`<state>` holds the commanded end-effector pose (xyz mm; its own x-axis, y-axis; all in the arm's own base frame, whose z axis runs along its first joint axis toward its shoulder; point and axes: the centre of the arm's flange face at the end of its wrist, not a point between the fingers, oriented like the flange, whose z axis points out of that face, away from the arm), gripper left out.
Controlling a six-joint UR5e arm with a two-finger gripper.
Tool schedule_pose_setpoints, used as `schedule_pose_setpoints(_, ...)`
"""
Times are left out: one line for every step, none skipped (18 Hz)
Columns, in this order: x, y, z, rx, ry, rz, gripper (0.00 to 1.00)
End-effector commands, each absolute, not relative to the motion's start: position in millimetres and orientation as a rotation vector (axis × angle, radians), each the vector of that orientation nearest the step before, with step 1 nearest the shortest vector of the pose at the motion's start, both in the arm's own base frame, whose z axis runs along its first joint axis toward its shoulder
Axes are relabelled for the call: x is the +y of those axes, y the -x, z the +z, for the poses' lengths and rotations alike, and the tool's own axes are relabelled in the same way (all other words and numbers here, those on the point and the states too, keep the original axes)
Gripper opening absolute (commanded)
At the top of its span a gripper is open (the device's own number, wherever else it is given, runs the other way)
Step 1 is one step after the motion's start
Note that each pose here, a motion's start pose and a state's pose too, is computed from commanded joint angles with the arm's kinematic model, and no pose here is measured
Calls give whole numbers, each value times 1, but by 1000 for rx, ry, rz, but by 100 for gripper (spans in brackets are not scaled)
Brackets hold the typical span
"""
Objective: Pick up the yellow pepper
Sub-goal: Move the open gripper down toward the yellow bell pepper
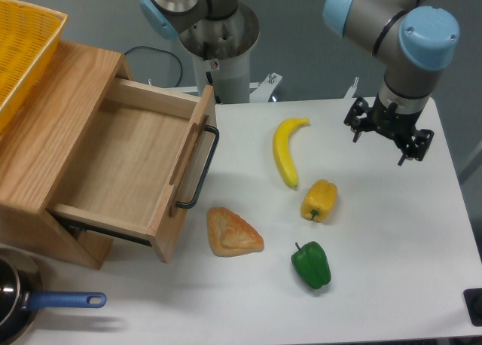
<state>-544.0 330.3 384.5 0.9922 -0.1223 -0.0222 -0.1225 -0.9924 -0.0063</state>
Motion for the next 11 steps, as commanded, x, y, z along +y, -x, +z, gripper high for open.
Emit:
schedule_pose_setpoints(330, 544, 384, 192, 3128, 32, 100)
schedule_pose_setpoints(330, 545, 383, 192, 3132, 31, 100)
schedule_pose_setpoints(332, 545, 381, 195, 3129, 25, 100)
schedule_pose_setpoints(332, 545, 380, 195, 3129, 29, 100)
schedule_pose_setpoints(334, 545, 378, 199, 3130, 23, 100)
schedule_pose_setpoints(337, 546, 369, 207, 3132, 4, 100)
schedule_pose_setpoints(341, 545, 362, 217, 3135, -14, 100)
schedule_pose_setpoints(345, 544, 354, 226, 3137, -28, 100)
schedule_pose_setpoints(346, 543, 348, 227, 3139, -42, 100)
schedule_pose_setpoints(344, 541, 341, 213, 3144, -63, 100)
schedule_pose_setpoints(340, 539, 334, 201, 3144, -61, 100)
